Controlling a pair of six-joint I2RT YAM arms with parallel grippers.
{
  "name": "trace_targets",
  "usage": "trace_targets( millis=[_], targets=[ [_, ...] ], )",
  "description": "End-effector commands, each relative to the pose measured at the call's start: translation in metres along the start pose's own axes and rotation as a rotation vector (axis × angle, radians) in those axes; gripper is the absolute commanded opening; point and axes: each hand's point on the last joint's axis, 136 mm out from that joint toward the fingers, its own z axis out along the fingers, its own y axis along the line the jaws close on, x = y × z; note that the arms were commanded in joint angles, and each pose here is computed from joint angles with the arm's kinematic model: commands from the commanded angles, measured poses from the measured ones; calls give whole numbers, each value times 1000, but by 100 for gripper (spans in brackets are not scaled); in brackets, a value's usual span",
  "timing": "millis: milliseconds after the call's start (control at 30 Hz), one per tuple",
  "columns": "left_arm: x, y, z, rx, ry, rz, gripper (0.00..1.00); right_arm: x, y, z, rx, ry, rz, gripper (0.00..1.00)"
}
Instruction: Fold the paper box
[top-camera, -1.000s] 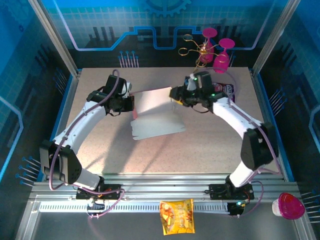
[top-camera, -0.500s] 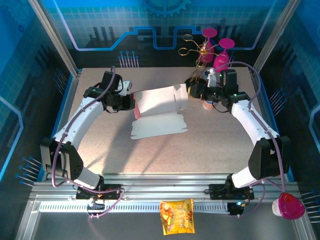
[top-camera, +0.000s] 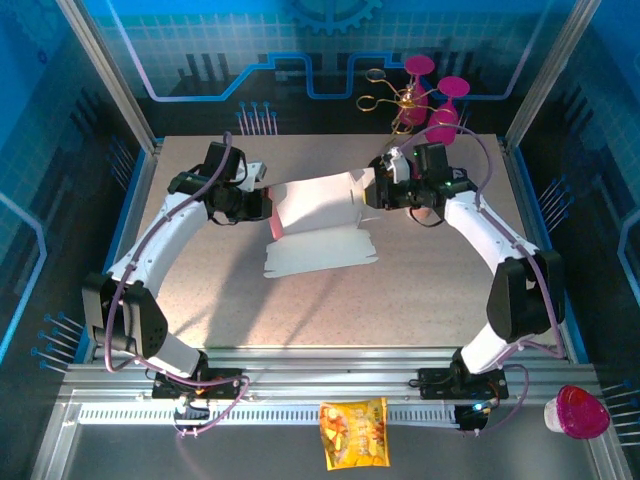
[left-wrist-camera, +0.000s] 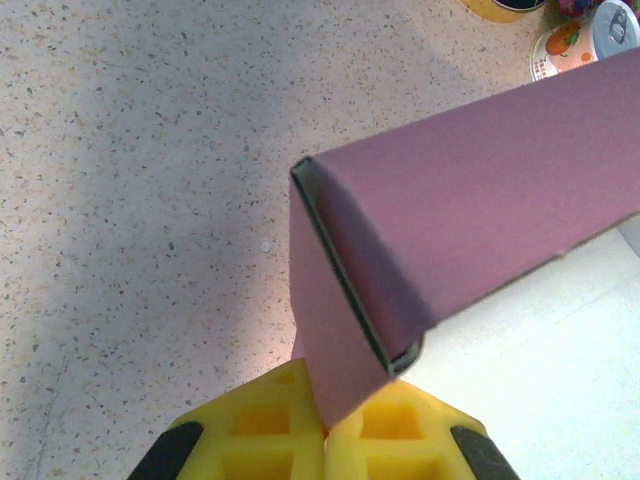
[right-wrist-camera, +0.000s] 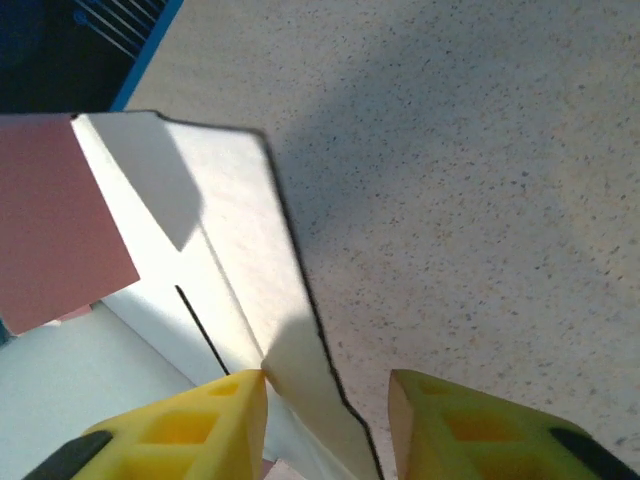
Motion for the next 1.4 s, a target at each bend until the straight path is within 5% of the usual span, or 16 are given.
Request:
trace_targets(
  millis=[0,233,467,567,733,767,867,1033,1167,1367],
  targets=[
    [-7,-8,-7,37,-6,10,0,-4,-2,2,83,15,-57,28],
    [-8,-7,-6,26,0,-10,0,-3,-1,-3,364,24,-144,0],
    [-7,-9,-4,14,10,-23,0,-1,5,-30,874,3,-226,0],
    [-7,-12,-2,16,11,-21,0,-2,23,-31,957,-43,-274,0],
    [-6,-12,0,17,17,-16,0,-5,54,-11,699,-41,-261,0],
    [-6,-12,-1,16,17,-11,0,-7,65,-7,570,-32,-245,5],
    [-8,-13,-2,28,14,3,0,-17,100,-11,144,-30,-210,42],
    [-14,-17,-2,57,8,19,0,-38,115,-63,-180,-85,-181,62],
    [-16,-23,0,92,20,37,0,-69,77,-106,-248,-253,-54,64],
    [-18,-30,2,137,36,62,0,-77,3,-119,-354,-344,166,49]
  ],
)
